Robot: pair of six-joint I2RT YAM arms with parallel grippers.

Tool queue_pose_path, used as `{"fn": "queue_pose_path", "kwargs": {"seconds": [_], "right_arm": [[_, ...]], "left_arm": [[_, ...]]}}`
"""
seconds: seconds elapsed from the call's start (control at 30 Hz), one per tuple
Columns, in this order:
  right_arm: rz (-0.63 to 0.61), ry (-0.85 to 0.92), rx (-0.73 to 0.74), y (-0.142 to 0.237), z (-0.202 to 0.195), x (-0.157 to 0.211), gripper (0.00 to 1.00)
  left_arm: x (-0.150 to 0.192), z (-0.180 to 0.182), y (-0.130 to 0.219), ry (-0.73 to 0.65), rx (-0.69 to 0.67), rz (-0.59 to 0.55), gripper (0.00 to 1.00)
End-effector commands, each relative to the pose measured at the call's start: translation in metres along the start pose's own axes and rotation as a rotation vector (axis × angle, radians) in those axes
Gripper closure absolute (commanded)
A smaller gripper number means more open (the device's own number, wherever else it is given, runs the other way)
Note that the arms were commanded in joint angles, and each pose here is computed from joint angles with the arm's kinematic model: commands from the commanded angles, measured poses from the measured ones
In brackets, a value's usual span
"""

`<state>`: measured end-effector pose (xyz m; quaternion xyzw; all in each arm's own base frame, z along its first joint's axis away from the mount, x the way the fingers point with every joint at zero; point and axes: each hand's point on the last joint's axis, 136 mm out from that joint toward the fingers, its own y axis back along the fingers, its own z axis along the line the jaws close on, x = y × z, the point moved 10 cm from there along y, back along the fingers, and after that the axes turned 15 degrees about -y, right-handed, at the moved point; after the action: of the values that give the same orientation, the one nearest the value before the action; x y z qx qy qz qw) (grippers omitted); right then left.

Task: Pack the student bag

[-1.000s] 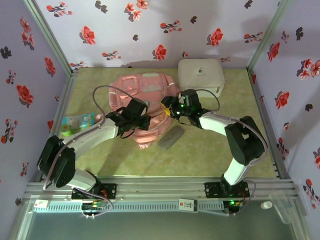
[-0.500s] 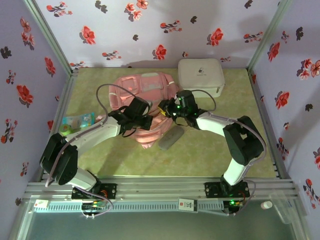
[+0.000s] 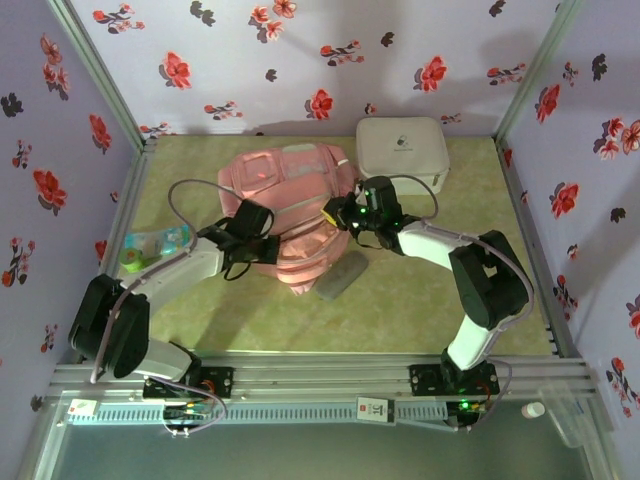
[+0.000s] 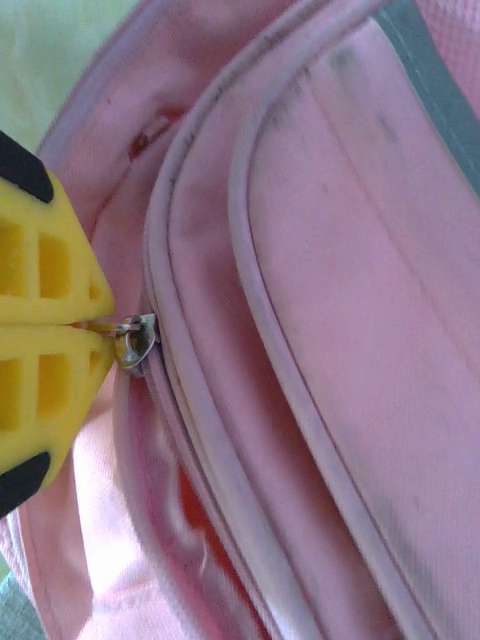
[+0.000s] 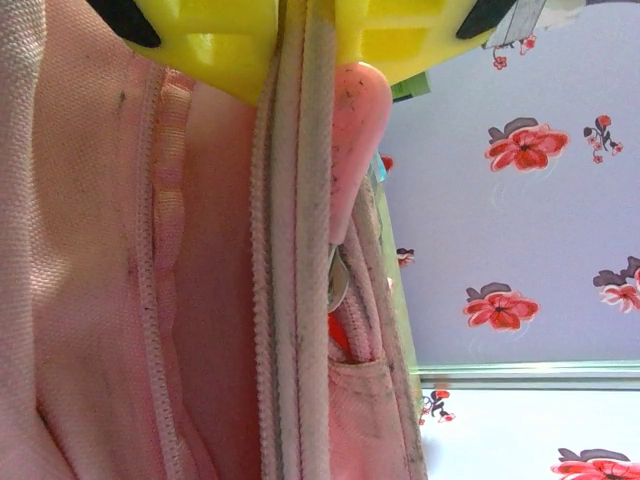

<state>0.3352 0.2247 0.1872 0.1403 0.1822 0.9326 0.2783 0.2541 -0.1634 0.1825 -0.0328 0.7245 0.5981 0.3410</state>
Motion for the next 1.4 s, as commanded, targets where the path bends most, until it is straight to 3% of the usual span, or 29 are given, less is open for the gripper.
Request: {"fn": "queue_pose_path", "kwargs": {"seconds": [0.0,0.13,0.33,0.6,0.73,0.97,1.17,1.37], "right_arm": [[-0.103,0.057,-0.083,0.014,0.027,-0.02,0.9],[-0.081,0.026,-0.083,0.014,0.025,-0.017,0.81],[-0.046,-0.053,-0.105,0.011,0.022,-0.003,0.53],[0.002,-0.111,-0.092,-0.004,0.018,0.021,0.47],[0.015,-0.132,-0.083,-0.014,0.015,0.024,0.5],[-0.05,-0.049,-0.078,-0.006,0.025,0.021,0.8],[-0.118,0.01,-0.094,0.011,0.039,0.012,0.89],[-0.104,0.023,-0.12,0.015,0.049,0.01,0.91]], "left_arm": [[-0.003,0.016,0.011,0.006,-0.062,-0.048,1.0],[-0.02,0.004,0.027,-0.028,0.015,-0.127,1.0],[-0.041,-0.026,0.04,-0.117,0.078,-0.187,1.0],[-0.048,-0.043,0.031,-0.159,0.108,-0.172,1.0],[-0.047,-0.044,0.028,-0.165,0.106,-0.162,1.0],[-0.03,-0.027,0.029,-0.138,0.013,-0.117,1.0],[0.003,0.009,0.031,-0.016,-0.071,-0.065,1.0],[0.021,0.043,0.022,0.007,-0.151,-0.094,1.0]]}}
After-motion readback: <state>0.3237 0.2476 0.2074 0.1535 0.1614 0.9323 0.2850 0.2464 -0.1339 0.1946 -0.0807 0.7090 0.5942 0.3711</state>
